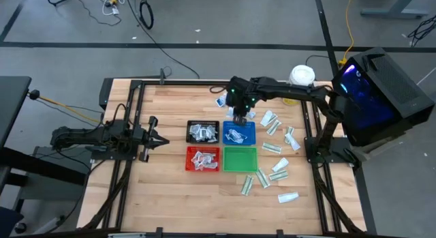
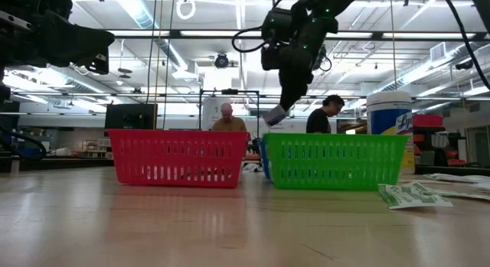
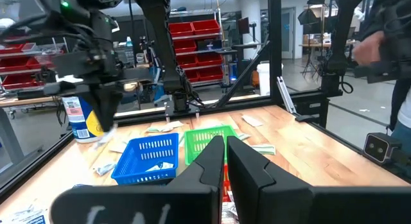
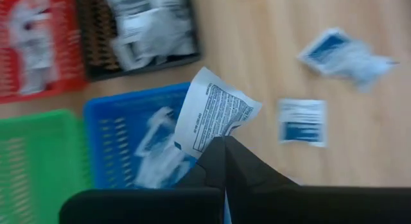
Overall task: Pick & Place First Aid Supplies
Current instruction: Put the blue alcohol pad into the blue bin
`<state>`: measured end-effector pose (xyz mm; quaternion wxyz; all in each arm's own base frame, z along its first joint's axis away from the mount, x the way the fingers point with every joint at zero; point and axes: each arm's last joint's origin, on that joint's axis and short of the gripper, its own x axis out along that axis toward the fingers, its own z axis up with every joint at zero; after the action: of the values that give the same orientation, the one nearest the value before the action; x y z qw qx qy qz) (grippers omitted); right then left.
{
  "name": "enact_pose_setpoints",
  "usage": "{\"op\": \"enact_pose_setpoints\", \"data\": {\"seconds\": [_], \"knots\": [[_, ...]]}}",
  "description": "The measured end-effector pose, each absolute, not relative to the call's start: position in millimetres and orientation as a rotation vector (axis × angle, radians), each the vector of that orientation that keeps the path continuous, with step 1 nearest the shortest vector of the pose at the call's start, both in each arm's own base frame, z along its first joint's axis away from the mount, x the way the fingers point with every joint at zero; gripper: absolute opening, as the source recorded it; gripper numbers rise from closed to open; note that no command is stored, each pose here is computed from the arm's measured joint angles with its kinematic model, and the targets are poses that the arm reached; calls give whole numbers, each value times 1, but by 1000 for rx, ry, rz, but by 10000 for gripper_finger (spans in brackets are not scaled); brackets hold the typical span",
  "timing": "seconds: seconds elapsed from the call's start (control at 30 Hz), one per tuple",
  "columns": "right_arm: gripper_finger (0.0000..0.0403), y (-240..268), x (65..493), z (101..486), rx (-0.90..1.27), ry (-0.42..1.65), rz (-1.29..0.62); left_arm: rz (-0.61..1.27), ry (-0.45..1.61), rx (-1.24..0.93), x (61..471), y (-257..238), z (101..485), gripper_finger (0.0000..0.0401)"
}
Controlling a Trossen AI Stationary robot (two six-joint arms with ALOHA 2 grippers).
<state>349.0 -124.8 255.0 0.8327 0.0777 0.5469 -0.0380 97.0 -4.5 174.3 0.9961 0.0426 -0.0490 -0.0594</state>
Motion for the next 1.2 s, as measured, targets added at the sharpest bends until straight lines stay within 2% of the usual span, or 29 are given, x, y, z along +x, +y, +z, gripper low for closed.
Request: {"op": "enact_pose_setpoints", "data": {"seconds": [0.37, 0.77, 1.2], "knots": [[0, -98, 358, 253, 172, 1157, 71, -119, -98, 85, 97, -5, 174, 25], [0, -81, 366, 237, 179, 1217, 105, -119, -98, 85, 97, -4, 174, 25], [0, -78, 343, 183, 202, 1348, 43, -119, -98, 85, 97, -5, 174, 25]]}}
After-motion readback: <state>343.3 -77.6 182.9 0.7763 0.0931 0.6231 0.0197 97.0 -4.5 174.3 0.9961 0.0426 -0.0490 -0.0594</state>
